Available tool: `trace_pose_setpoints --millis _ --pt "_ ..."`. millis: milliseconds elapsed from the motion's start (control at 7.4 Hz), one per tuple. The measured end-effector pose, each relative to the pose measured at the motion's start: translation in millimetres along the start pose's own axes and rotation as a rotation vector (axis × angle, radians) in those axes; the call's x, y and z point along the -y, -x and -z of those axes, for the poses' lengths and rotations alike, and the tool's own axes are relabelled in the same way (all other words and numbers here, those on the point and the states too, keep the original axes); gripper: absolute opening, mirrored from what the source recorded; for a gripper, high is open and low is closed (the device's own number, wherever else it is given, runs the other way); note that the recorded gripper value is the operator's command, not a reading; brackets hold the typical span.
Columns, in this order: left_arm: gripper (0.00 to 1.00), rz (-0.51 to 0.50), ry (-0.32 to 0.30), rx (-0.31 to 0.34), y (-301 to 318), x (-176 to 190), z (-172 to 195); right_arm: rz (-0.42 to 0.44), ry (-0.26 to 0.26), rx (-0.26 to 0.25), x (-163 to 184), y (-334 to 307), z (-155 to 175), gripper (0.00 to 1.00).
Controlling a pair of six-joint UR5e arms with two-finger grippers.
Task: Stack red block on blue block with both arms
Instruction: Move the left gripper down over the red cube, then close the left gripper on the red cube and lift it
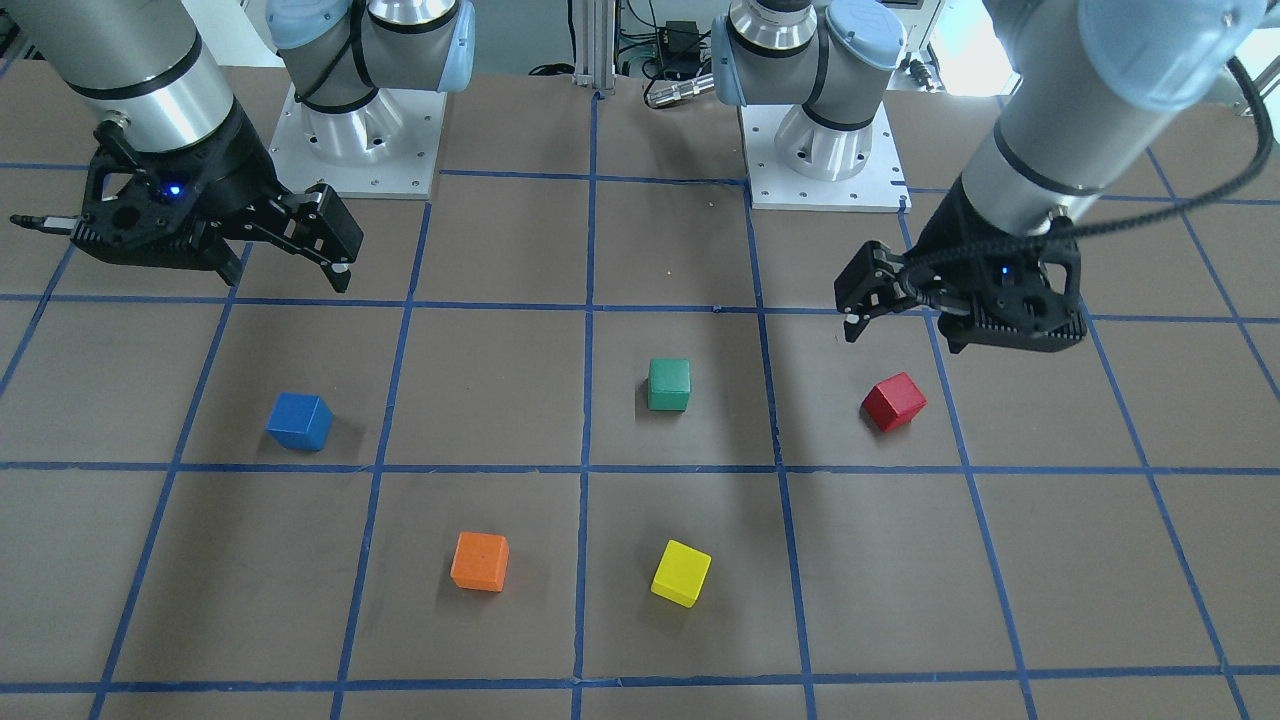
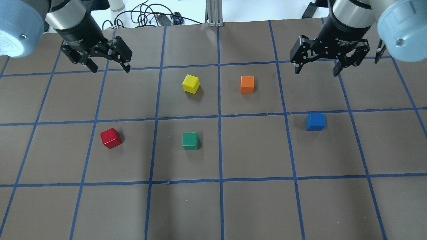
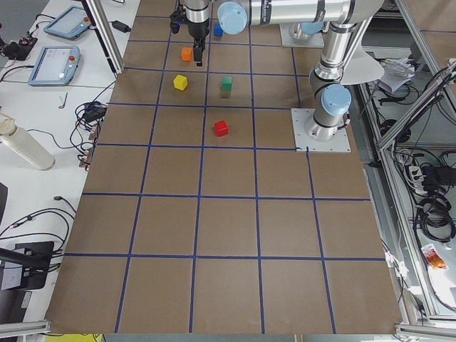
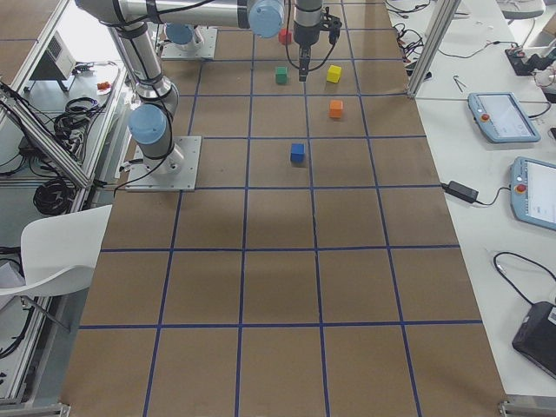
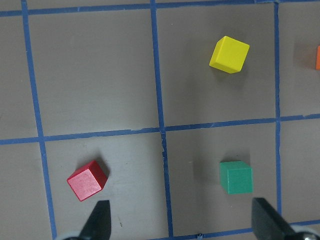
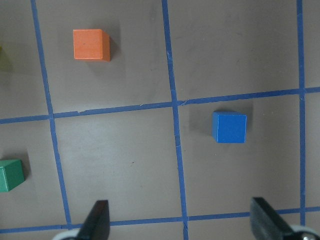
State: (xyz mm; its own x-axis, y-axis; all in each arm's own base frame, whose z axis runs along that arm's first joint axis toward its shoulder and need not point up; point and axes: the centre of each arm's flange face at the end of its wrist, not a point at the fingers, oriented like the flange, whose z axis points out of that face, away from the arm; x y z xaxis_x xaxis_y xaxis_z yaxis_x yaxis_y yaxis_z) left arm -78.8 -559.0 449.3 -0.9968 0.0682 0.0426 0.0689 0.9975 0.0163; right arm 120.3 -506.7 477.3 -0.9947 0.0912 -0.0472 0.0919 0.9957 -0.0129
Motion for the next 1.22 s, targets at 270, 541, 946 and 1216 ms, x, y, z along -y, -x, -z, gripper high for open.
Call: trace_pose_setpoints --millis 270,541,946,1216 --pt "1.0 0.016 0.059 0.016 47 7 -55 0.0 0.003 0.0 0 0 -1 1.0" --pt "1.0 0.14 0.069 0.016 86 4 -120 0.0 0.004 0.0 0 0 -1 1.0" --pt "1.0 0.35 0.088 0.018 102 -17 -199 0.0 0.003 0.0 -1 0 -1 1.0" --pt "1.0 0.393 0.086 0.024 98 -37 -229 0.0 0.005 0.001 -1 0 -2 1.0"
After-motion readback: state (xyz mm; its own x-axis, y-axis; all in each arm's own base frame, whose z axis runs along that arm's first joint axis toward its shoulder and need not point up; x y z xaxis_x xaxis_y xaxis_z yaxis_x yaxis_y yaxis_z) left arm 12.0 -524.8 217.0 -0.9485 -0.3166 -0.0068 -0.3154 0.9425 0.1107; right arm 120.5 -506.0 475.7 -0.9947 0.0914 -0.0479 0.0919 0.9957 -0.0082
